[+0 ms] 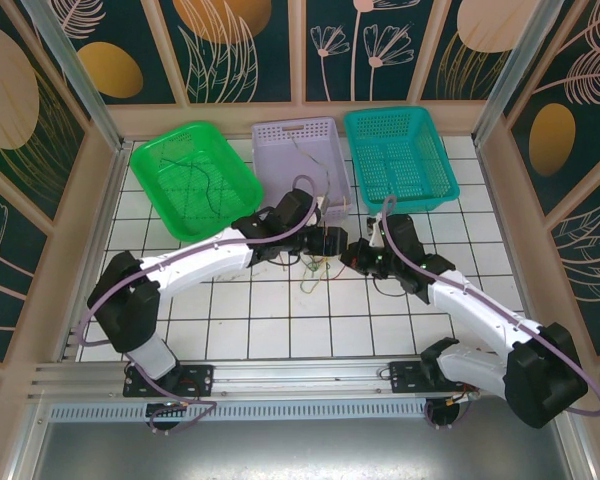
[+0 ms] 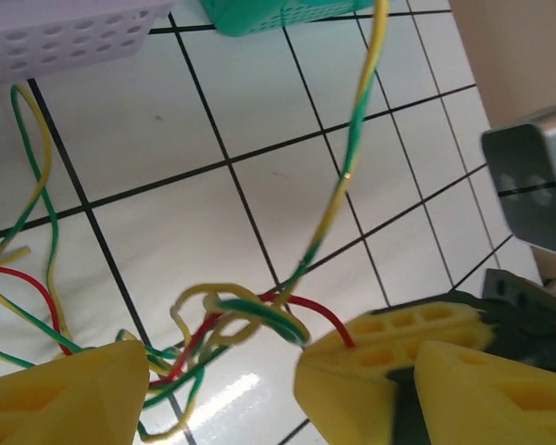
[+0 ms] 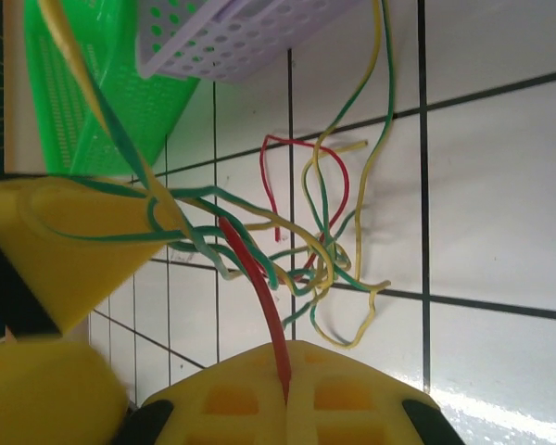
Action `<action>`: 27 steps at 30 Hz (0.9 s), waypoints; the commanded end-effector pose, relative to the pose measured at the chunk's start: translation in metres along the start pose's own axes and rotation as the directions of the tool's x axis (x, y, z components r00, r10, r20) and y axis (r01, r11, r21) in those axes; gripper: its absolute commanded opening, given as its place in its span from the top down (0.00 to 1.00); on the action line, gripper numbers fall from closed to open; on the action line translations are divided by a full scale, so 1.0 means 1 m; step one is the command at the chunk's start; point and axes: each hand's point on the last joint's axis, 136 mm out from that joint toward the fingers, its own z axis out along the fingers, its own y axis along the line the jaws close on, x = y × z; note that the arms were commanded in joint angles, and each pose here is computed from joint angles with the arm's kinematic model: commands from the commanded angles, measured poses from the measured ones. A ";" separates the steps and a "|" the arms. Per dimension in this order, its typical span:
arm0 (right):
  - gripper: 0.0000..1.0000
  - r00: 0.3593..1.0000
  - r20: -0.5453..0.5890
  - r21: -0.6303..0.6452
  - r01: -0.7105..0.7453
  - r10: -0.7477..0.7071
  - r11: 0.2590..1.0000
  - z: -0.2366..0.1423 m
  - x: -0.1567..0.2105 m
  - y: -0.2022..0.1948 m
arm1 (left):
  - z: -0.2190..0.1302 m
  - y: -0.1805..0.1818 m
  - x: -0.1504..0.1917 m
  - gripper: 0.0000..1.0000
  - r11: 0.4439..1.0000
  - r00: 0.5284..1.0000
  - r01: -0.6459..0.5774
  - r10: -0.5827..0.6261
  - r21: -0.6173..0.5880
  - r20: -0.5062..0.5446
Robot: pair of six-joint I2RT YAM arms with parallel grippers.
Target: Untangle the cables
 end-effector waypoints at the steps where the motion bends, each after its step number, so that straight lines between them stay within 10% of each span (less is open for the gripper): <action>1: 1.00 0.999 0.008 -0.074 0.037 -0.037 0.997 -0.010 -0.003 0.023 | 0.007 -0.001 -0.016 0.28 0.999 0.998 -0.051 0.051 -0.017 0.046; 13: 1.00 0.998 0.063 -0.038 0.027 -0.024 0.999 -0.031 -0.012 0.019 | 0.027 0.048 -0.004 0.99 0.974 0.999 -0.021 0.029 -0.224 0.030; 27: 1.00 0.897 0.442 0.121 -0.085 0.023 0.989 -0.143 -0.109 -0.009 | -0.009 0.131 0.049 1.00 0.835 0.997 -0.039 -0.004 -0.549 -0.077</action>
